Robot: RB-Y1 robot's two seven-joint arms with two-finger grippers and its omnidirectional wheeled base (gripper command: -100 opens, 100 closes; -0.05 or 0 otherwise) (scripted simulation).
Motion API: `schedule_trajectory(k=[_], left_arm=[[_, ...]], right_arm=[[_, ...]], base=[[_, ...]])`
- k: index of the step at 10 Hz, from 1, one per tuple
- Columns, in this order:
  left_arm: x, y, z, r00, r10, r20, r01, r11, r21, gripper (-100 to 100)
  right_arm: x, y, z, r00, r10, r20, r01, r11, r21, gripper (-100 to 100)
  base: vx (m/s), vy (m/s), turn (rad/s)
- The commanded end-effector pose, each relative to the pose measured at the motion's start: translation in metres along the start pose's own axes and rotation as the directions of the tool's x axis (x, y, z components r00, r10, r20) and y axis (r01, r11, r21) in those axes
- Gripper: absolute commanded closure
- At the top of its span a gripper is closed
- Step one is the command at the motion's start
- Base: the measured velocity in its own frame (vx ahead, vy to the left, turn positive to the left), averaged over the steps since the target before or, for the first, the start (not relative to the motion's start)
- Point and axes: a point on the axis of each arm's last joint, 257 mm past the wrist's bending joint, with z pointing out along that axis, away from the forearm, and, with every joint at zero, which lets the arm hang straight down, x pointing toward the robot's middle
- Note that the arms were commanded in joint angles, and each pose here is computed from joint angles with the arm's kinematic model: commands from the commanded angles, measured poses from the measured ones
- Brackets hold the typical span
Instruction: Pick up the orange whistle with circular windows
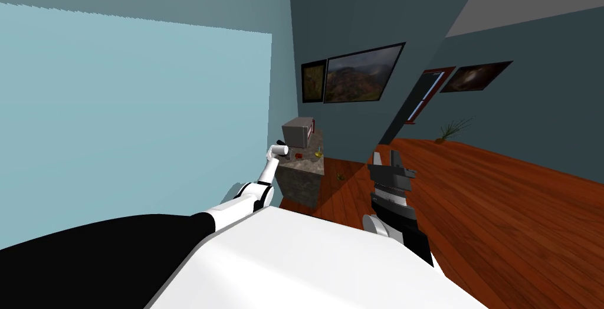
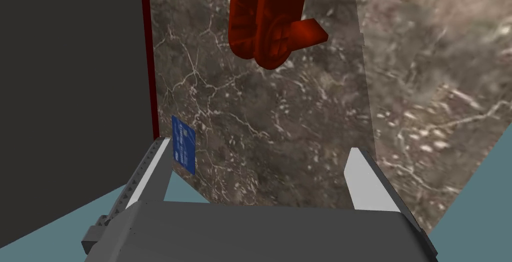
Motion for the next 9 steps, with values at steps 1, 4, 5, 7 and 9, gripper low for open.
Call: schedule_trajectory(k=[1, 4, 5, 7, 9], left_arm=[[0.000, 0.008, 0.002, 1.000, -0.012, -0.004, 0.012, 0.998, -0.061, -100], [-0.001, 0.018, 0.002, 1.000, -0.023, -0.006, 0.022, 0.992, -0.128, -100], [-0.002, 0.025, 0.002, 0.999, -0.034, -0.006, 0.032, 0.984, -0.177, -100], [-0.003, 0.033, 0.001, 0.999, -0.044, -0.006, 0.042, 0.973, -0.227, -100], [-0.003, 0.040, -0.001, 0.999, -0.054, -0.006, 0.051, 0.961, -0.271, -100]], right_arm=[[0.000, 0.000, 0.000, 1.000, 0.000, 0.000, 0.000, 1.000, 0.000, 0], [0.000, 0.000, 0.000, 1.000, 0.000, 0.000, 0.000, 1.000, 0.000, 0], [0.000, 0.000, 0.000, 1.000, 0.000, 0.000, 0.000, 1.000, 0.000, 0], [0.000, 0.000, 0.000, 1.000, 0.000, 0.000, 0.000, 1.000, 0.000, 0], [0.000, 0.000, 0.000, 1.000, 0.000, 0.000, 0.000, 1.000, 0.000, 0]], base=[[0.080, -0.073, 0.081], [0.074, -0.064, 0.046], [0.086, -0.045, 0.072], [0.072, -0.047, 0.046], [0.066, -0.054, 0.048]])
